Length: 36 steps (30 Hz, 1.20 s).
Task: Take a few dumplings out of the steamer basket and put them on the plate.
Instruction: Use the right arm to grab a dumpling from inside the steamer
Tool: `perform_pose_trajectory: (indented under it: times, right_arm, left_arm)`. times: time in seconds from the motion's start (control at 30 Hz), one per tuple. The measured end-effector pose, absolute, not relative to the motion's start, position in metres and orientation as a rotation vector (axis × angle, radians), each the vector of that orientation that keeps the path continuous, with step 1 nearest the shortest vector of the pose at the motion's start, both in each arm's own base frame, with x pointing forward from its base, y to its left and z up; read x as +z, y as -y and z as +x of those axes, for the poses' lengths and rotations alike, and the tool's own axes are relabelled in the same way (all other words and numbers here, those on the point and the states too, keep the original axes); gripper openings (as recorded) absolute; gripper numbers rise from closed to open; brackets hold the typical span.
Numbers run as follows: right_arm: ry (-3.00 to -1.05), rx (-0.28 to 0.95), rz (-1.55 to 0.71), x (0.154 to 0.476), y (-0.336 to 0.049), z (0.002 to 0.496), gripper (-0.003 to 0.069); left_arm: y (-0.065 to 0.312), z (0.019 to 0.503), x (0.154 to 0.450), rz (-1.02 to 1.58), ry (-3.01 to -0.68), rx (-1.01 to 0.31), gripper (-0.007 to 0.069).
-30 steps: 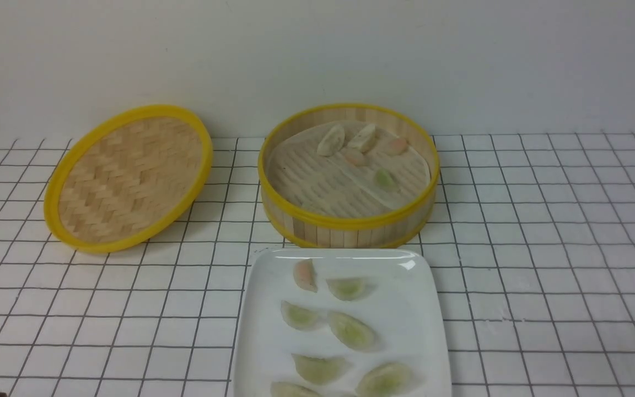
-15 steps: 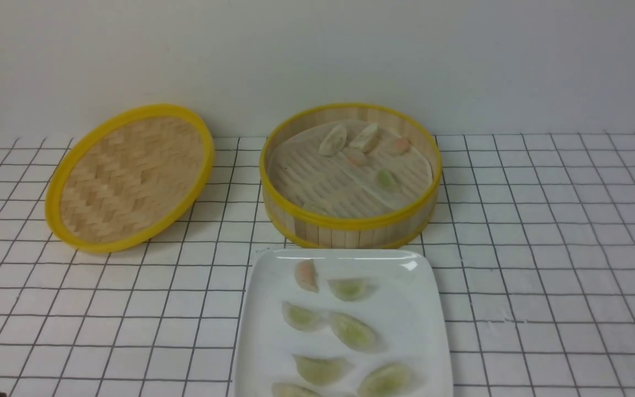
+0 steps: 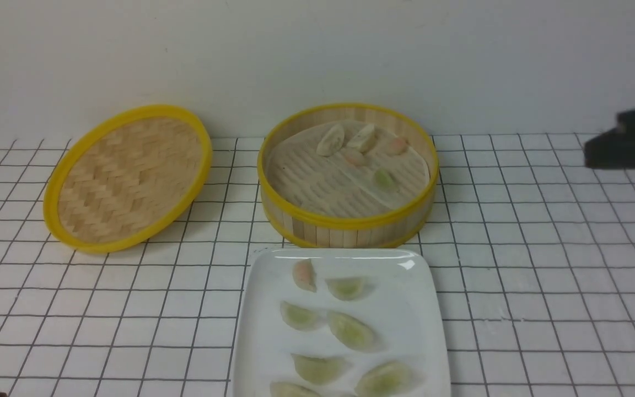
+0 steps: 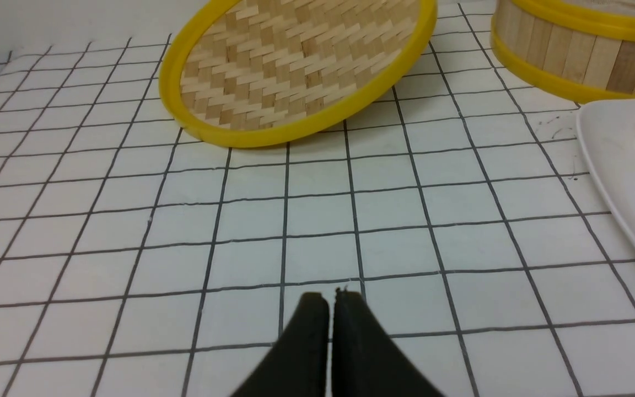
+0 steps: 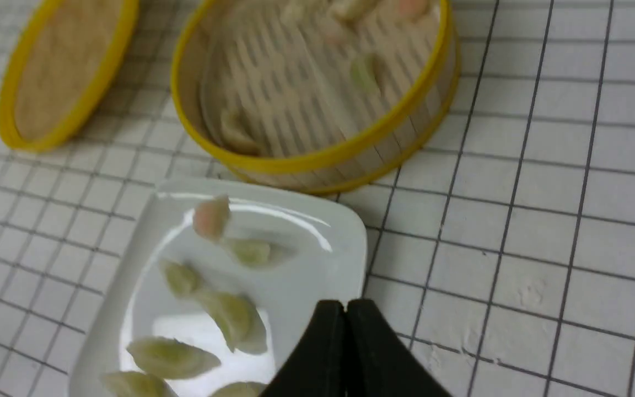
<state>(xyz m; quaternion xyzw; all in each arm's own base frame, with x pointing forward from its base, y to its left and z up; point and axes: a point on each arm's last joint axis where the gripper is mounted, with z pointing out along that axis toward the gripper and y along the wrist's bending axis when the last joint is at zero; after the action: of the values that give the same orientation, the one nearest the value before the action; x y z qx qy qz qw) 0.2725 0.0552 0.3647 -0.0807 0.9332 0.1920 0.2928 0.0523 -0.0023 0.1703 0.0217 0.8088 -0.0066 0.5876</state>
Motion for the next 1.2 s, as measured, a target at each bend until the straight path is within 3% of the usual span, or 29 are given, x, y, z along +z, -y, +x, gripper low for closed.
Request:
perform_pose_trajectory:
  times: [0.1,0.33,0.6,0.67,0.7,0.97,1.07,1.2]
  right_arm:
    - [-2.636,0.438,-0.289,0.353,-0.080,0.328,-0.0013]
    - [-2.624,0.278,-0.400,0.333,-0.148,0.407,-0.0010]
    - [-2.625,0.254,-0.401,0.279,-0.188,0.466,0.0038]
    - [-2.622,0.255,-0.402,0.268,-0.192,0.478,0.0067]
    - [-2.619,0.254,-0.402,0.249,-0.197,0.489,0.0116]
    - [-2.649,0.240,-0.407,0.197,-0.205,0.511,0.0388]
    - [-2.667,0.234,-0.409,0.187,-0.206,0.512,0.0438]
    - [-2.681,0.219,-0.415,0.180,-0.206,0.513,0.0425]
  left_arm:
    - [0.002,0.052,0.170,0.051,-1.885,-0.015,-0.0006]
    - [0.002,0.052,0.170,0.051,-1.885,-0.015,-0.0006]
    - [0.002,0.052,0.170,0.051,-1.885,-0.015,-0.0006]
    - [0.002,0.052,0.170,0.051,-1.885,-0.015,-0.0006]
    - [0.002,0.052,0.170,0.051,-1.885,-0.015,-0.0006]
    - [0.002,0.052,0.170,0.051,-1.885,-0.015,-0.0006]
    - [0.002,0.052,0.170,0.051,-1.885,-0.015,-0.0006]
    - [0.002,0.052,0.170,0.051,-1.885,-0.015,-0.0006]
